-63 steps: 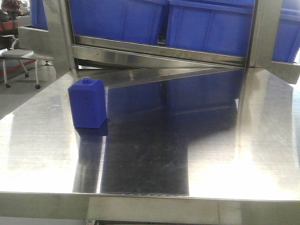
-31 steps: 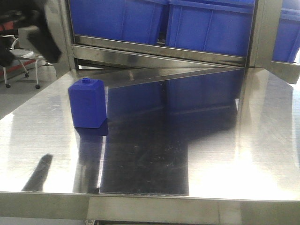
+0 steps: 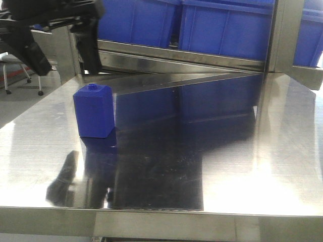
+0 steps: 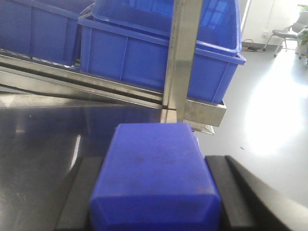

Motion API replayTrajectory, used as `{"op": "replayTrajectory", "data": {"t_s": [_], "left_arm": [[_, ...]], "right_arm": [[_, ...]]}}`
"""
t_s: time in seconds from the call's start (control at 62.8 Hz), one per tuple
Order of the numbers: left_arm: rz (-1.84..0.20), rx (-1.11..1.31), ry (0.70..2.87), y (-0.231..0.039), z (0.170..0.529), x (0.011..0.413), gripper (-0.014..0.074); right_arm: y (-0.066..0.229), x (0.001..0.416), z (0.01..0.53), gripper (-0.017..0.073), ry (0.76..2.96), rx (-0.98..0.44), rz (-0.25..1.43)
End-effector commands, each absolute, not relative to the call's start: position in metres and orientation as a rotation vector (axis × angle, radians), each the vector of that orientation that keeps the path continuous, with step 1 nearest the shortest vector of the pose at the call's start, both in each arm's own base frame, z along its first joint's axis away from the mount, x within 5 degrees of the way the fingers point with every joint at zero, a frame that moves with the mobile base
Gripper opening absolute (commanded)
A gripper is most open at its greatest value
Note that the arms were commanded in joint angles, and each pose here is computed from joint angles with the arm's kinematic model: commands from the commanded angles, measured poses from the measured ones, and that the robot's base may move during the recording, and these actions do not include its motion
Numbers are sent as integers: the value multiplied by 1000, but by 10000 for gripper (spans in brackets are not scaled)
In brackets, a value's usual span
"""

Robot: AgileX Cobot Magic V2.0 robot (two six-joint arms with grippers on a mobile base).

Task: Pick and sort blue part to right shelf
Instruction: 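Move the open left gripper over the remaining blue part, then lower the left gripper around the blue part and close it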

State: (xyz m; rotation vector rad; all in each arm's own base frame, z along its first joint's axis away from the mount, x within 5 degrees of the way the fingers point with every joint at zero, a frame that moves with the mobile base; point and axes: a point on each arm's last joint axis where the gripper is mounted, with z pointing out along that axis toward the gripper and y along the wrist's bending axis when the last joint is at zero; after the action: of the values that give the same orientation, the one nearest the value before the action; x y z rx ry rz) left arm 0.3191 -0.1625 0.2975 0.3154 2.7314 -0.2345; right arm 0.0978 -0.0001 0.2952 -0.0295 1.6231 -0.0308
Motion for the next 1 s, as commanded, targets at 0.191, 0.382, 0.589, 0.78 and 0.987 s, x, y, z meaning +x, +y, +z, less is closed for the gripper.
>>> {"op": "replayTrajectory", "data": {"t_s": [0.191, 0.382, 0.589, 0.78, 0.987], "left_arm": [[-220, 225, 2751, -176, 318, 337, 629], [-151, 240, 2790, -180, 310, 350, 629], [-131, 272, 2834, -190, 299, 351, 629], [-136, 293, 2840, -198, 296, 349, 629], [-125, 290, 2872, -201, 283, 353, 629]], "right_arm": [[1, 97, 313, 387, 1507, -50, -40], [1, 97, 313, 387, 1507, -50, -40], [1, 97, 313, 387, 1508, -50, -40], [1, 97, 313, 387, 1508, -50, -40], [1, 97, 313, 387, 1508, -50, -40]]}}
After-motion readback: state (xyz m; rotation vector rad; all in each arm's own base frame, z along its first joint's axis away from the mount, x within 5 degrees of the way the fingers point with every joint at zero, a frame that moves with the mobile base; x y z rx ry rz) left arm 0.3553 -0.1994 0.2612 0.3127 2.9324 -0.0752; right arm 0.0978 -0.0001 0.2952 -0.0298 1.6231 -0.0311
